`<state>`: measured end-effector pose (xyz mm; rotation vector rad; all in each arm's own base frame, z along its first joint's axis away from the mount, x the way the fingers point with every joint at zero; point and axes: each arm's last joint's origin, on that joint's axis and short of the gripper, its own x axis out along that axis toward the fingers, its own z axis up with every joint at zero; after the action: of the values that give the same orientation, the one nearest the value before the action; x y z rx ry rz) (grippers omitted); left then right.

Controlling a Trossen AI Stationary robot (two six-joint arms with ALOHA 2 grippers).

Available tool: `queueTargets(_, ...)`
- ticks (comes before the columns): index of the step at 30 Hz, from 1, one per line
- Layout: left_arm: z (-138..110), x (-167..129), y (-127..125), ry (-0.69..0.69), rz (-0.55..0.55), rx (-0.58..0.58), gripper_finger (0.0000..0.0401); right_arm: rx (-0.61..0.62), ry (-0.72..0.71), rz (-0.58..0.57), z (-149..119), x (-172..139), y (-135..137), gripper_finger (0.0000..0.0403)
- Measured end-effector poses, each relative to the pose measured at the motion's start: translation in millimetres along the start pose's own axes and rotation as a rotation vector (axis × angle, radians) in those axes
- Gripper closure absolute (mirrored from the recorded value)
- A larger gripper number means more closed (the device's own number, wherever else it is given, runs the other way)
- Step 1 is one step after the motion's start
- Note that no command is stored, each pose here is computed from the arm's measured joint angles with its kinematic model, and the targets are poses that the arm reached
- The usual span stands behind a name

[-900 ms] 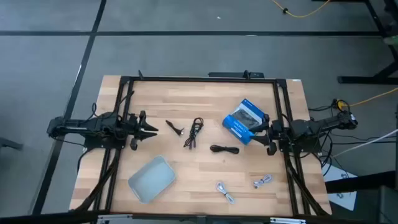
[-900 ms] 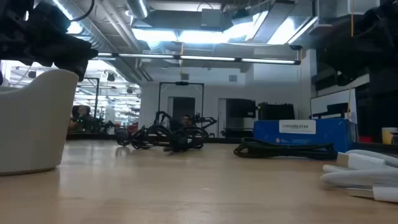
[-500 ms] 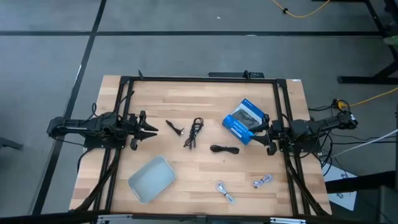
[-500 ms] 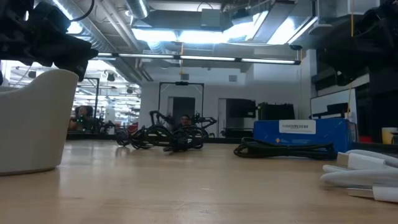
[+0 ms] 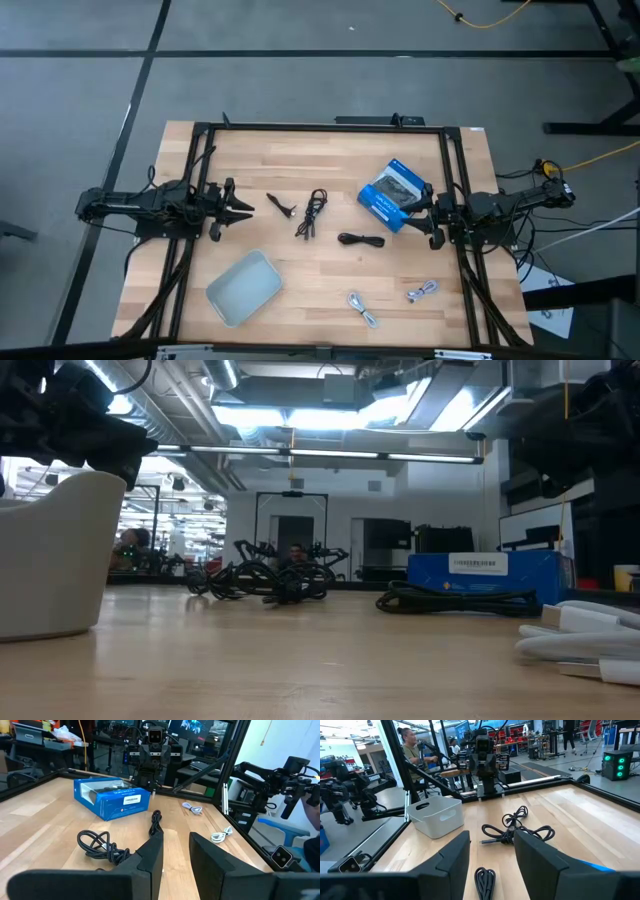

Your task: Pick and place USB-C Cables

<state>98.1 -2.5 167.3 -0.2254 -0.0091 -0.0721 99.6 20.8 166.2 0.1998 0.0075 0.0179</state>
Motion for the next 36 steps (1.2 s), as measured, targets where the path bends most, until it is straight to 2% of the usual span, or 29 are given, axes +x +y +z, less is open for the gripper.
queueTargets(13, 0.2, 0.0, 0.1, -0.003, 0.005, 0.002, 0.0315, 0.000, 0.000, 0.000, 0.0, 0.0, 0.0, 0.0243)
queueTargets(19, 7.3, -0.3, 0.1, -0.085, 0.045, 0.061, 0.0315, 0.000, 0.000, 0.000, 0.0, 0.0, 0.0, 0.0244)
queueTargets(25, 15.2, -1.4, 0.4, -0.178, 0.101, 0.055, 0.0315, 0.002, 0.000, 0.000, 0.0, 0.0, 0.0, 0.0244)
queueTargets(28, 15.9, -1.9, 2.9, -0.198, 0.188, 0.045, 0.0315, 0.036, -0.009, 0.001, 0.9, 0.0, 0.1, 0.0243)
queueTargets(31, 19.3, -3.0, 4.3, -0.244, 0.257, 0.035, 0.0315, 0.110, -0.088, 0.021, 8.8, -0.4, 1.6, 0.0244)
queueTargets(36, 30.6, -5.3, 1.4, -0.365, 0.227, 0.025, 0.0315, 0.129, -0.315, 0.077, 31.1, -5.2, 5.1, 0.0244)
